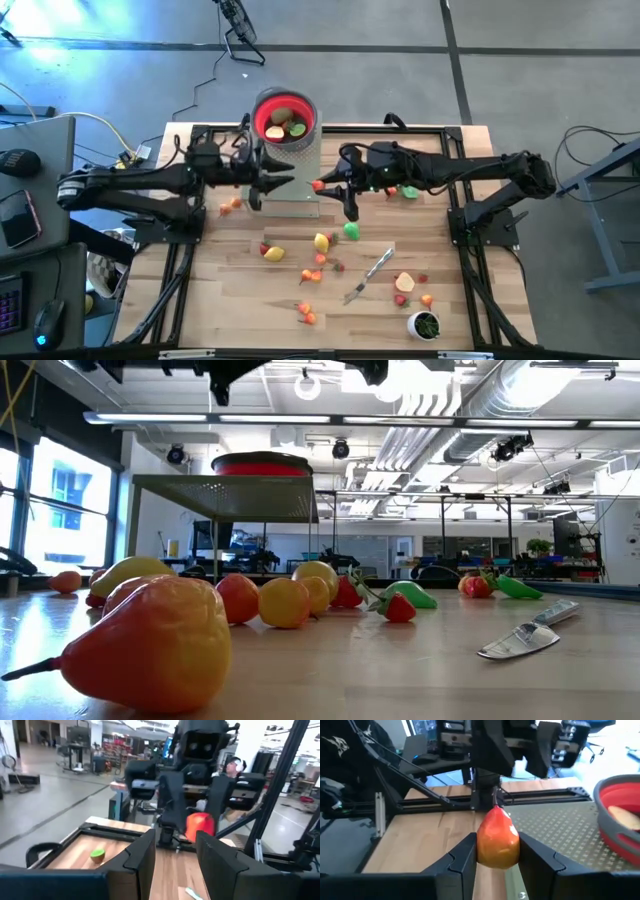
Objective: Pick & Place Fruit
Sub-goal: Put the orange pear into the red strainer on the shelf
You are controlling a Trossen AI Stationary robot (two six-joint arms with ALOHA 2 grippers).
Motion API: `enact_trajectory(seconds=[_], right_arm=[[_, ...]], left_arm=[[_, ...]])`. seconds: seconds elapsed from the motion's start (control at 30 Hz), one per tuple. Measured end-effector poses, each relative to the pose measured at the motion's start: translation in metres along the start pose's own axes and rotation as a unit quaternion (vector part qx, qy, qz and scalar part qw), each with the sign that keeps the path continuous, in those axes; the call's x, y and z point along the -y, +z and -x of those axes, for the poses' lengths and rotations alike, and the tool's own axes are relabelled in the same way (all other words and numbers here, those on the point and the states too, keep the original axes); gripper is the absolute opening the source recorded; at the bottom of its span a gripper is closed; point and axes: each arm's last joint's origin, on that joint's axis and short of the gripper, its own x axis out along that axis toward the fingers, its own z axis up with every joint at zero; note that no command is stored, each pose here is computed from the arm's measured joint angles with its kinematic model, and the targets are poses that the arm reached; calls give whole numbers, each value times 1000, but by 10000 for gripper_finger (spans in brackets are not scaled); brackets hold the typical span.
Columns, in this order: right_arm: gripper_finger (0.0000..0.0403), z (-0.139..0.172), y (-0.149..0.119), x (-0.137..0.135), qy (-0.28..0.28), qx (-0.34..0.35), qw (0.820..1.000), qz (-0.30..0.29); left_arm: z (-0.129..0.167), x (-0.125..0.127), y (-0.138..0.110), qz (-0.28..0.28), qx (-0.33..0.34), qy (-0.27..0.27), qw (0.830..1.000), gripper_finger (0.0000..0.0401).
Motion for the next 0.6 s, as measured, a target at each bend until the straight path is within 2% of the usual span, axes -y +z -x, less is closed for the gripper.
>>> enact_trajectory(seconds=[0.13, 0.27, 0.43, 0.6], right_arm=[[121, 0, 2, 2, -31, 13, 999, 11], [117, 0, 5, 4, -50, 25, 998, 14], [120, 0, 6, 5, -52, 33, 998, 12], [118, 0, 8, 3, -49, 42, 998, 10]], left_arm=[[-4, -9, -1, 4, -1, -31, 1000, 135], [-9, -7, -1, -42, 17, -79, 996, 135], [-13, -8, -5, -63, 11, -86, 994, 135], [-14, -7, -1, -71, 34, -98, 992, 135]])
